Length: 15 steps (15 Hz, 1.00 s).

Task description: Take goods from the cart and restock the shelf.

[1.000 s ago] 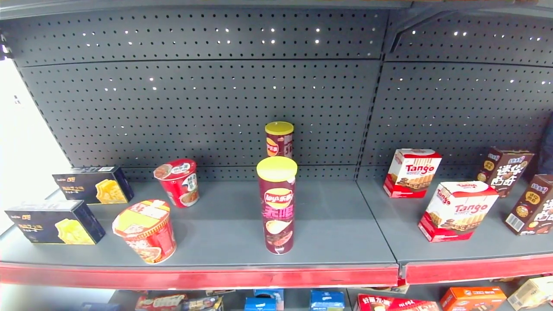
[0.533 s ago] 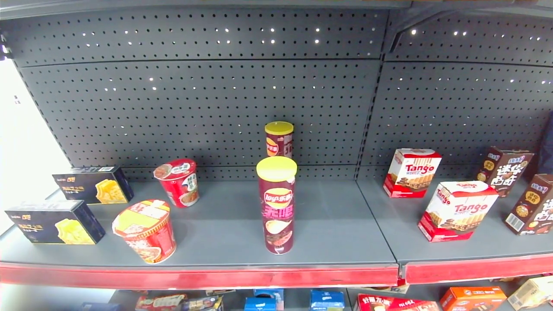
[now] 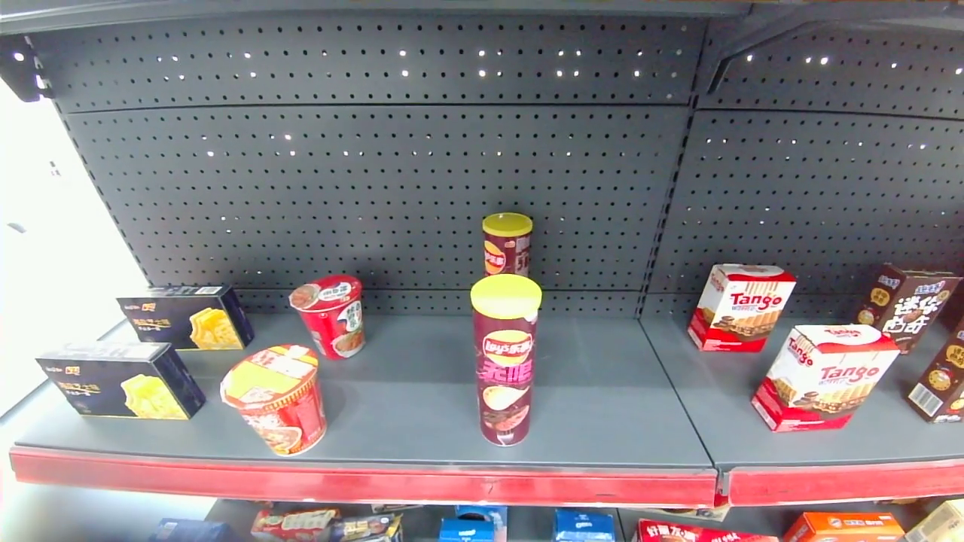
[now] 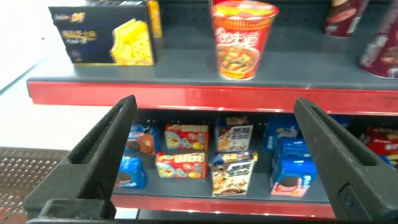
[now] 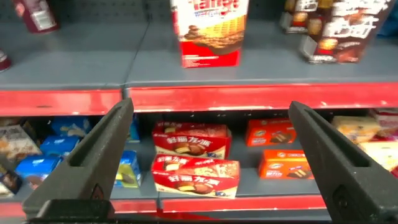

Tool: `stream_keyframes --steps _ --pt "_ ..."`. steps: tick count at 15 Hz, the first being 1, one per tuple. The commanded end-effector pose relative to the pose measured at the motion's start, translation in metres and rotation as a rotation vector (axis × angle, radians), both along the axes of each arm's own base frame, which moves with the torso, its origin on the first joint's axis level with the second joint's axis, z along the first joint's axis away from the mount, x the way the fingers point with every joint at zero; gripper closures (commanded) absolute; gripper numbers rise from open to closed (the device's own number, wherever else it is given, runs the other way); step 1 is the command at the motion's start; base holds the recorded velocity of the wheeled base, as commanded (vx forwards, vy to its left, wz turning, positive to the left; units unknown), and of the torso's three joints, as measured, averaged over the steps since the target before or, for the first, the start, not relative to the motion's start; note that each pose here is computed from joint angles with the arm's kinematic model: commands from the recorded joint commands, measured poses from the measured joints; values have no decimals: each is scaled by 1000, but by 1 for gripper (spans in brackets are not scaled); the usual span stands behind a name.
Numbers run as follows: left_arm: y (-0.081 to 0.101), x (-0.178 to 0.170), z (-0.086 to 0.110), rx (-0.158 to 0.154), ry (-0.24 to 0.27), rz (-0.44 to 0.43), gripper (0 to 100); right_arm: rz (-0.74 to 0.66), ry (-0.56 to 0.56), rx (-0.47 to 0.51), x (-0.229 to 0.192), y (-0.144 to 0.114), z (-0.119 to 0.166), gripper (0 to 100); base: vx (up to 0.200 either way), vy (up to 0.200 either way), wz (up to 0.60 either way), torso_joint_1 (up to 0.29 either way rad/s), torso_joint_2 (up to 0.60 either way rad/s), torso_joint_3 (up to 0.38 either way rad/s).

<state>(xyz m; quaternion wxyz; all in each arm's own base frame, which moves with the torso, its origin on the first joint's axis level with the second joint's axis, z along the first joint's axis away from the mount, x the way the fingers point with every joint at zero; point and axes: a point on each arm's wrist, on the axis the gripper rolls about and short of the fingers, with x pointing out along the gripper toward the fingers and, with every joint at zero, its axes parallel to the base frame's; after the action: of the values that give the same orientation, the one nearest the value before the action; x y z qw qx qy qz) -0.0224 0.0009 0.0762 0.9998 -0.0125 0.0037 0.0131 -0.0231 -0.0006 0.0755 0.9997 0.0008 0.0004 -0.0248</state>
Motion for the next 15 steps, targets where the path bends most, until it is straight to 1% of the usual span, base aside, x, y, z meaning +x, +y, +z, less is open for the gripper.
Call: stream_keyframes --steps 1,7,8,14,15 --pt "0 0 0 1 2 0 0 0 2 0 0 0 0 0 0 0 0 0 0 0" --pt "0 0 0 1 3 -8 0 -1 2 3 0 0 0 0 0 0 0 0 0 0" --pt "0 0 0 2 3 -8 0 -1 2 1 0 0 0 0 0 200 0 -2 -2 2" --pt "0 0 0 7 3 -9 0 -1 2 1 0 0 0 0 0 0 0 0 0 0" --pt "0 0 0 7 3 -11 0 -1 2 1 0 0 0 0 0 200 0 7 7 -2"
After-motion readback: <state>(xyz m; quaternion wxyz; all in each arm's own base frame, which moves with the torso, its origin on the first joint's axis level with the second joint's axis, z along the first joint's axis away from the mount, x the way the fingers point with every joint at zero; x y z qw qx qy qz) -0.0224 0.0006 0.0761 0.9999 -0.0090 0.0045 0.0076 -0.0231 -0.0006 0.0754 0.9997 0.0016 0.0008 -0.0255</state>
